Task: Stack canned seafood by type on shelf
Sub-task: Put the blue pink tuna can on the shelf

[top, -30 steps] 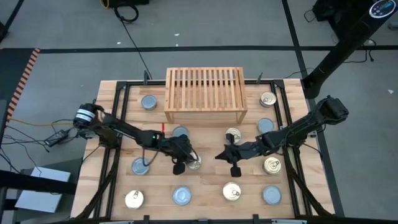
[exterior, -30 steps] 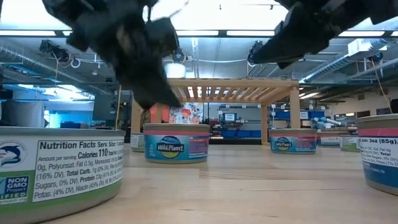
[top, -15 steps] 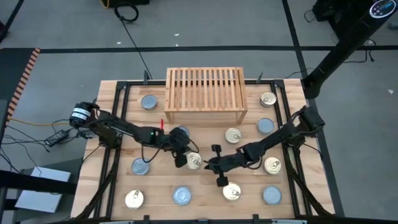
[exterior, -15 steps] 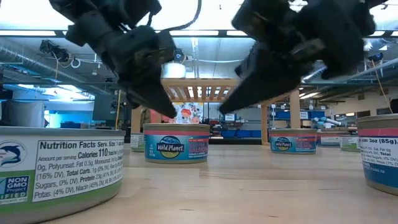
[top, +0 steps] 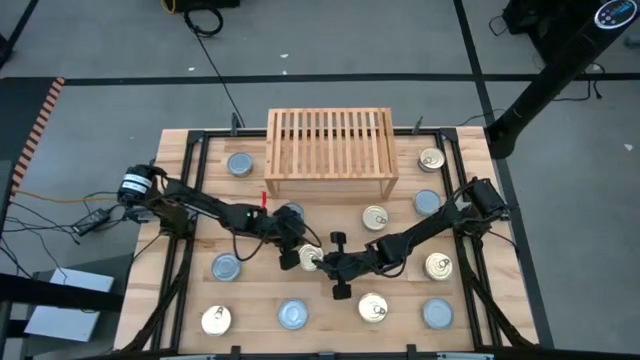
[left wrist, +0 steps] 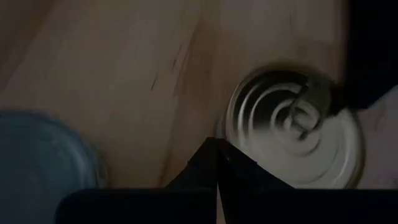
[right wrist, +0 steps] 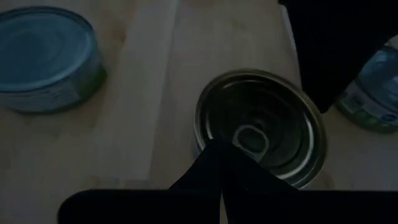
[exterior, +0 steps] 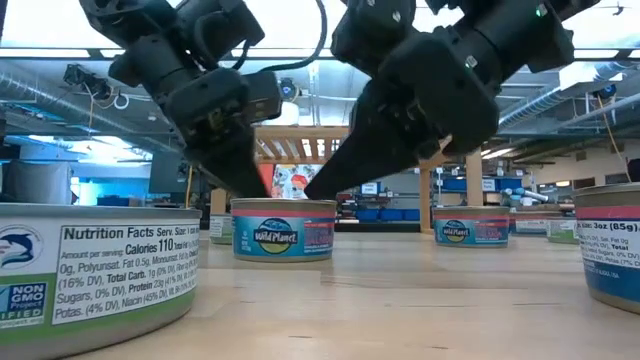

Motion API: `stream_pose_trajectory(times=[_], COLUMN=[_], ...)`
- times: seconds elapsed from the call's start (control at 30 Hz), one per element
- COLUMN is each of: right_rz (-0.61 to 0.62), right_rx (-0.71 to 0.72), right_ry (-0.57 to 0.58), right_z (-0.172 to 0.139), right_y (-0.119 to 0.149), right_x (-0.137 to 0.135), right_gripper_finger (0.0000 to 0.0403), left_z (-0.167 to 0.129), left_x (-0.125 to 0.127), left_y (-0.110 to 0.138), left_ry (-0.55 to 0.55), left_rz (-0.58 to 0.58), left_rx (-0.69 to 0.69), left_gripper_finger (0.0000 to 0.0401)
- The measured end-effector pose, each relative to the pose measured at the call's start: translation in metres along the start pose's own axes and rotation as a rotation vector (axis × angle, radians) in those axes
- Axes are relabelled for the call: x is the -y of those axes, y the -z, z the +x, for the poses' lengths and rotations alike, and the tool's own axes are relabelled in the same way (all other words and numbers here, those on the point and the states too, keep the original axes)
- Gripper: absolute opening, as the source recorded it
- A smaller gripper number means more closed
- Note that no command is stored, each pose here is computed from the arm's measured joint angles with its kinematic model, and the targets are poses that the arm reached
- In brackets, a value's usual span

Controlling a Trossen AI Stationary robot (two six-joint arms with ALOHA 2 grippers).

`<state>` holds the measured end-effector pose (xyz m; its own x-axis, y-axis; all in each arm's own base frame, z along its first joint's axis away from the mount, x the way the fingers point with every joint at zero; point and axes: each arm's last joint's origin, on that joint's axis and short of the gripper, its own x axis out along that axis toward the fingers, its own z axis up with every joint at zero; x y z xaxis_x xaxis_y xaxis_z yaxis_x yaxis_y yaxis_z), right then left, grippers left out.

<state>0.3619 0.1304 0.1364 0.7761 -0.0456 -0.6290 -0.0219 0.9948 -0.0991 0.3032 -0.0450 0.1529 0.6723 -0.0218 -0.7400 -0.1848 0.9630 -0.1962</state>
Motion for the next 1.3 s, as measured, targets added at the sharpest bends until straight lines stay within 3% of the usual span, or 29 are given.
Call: stream_pose_trajectory(times=[0.47, 0.67, 0.9, 1.3], right_rz=[-0.031, -0.059, -0.075, -0.025], right_rx=[-0.008, -0.011, -0.084, -0.032], right_ry=[-0.016, -0.171, -0.109, 0.032], right_z=[-0.009, -0.015, 0.006, 0.010], right_y=[-0.003, -0.005, 0.013, 0.009], right_x=[-0.002, -0.013, -0.007, 0.001], right_gripper_finger=[0.0009, 0.0009, 0.0009, 0.0009], left_z=[-0.001, -0.002, -0.001, 0.017], left_x=[0.001, 0.002, 0.009, 0.020], left_y=[-0.001, -0.007, -0.007, 0.006], left_ry=[-0.001, -0.051, -0.070, -0.091], left_rz=[0.047, 0.099, 0.172, 0.216], left_rx=[0.016, 0.093, 0.134, 0.113], left_gripper_finger=[0.0003, 0.0003, 0.0003, 0.0003])
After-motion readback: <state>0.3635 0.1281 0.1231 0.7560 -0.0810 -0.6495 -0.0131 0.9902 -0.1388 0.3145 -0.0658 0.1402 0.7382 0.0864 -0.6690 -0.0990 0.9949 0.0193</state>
